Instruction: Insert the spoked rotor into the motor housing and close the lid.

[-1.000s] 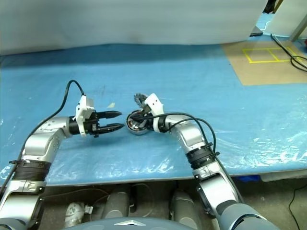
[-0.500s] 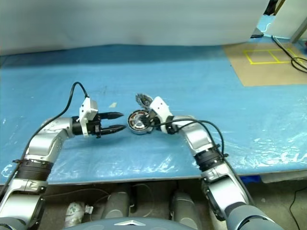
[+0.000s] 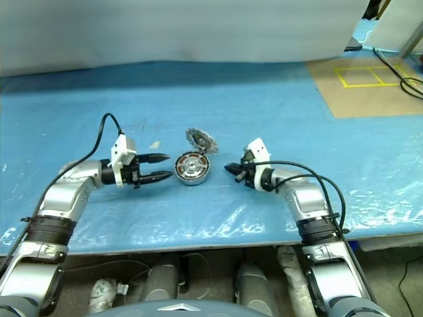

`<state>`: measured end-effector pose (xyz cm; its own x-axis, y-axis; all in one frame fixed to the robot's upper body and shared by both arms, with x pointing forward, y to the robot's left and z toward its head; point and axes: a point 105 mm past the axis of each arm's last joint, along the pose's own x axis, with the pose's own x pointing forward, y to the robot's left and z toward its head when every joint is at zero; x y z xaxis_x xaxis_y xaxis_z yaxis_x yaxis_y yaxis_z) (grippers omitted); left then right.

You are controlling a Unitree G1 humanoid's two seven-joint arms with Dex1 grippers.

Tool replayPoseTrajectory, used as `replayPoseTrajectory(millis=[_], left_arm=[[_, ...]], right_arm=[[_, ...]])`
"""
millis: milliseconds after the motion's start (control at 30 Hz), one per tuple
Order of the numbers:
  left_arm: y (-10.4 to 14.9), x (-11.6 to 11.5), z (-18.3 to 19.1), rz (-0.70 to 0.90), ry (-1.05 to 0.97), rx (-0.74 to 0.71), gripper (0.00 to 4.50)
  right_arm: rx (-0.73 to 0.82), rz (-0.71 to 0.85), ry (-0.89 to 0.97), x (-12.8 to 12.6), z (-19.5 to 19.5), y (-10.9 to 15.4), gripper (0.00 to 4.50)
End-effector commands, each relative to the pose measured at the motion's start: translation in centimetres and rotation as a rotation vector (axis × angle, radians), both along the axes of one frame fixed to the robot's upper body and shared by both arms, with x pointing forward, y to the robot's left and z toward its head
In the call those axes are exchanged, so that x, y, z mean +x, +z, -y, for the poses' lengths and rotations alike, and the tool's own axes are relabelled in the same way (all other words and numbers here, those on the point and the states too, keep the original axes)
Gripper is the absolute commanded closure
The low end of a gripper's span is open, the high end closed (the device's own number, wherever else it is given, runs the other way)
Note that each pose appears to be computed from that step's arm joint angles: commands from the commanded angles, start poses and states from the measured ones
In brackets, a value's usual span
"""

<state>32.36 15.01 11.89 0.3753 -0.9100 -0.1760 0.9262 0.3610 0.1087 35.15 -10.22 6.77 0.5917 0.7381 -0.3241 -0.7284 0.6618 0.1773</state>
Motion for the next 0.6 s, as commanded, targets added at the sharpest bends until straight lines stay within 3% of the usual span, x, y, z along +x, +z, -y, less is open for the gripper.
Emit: replayPoseTrajectory(millis=[33, 400, 600], left_arm=[[0.7, 0.2, 0.0, 0.035, -0.01, 0.008, 1.63], [0.3, 0.3, -0.3, 0.039, 0.002, 0.029, 1.63], [0.3, 0.3, -0.8, 0.036, 0.018, 0.038, 1.63]], right_arm=[[-0.004, 0.074, -0.079, 2.3, -0.4, 0.6, 4.5], [-0.036, 0.081, 0.004, 4.2, -5.3, -1.0, 4.5], [0.013, 0.101, 0.102, 3.3, -8.7, -0.4, 4.5]])
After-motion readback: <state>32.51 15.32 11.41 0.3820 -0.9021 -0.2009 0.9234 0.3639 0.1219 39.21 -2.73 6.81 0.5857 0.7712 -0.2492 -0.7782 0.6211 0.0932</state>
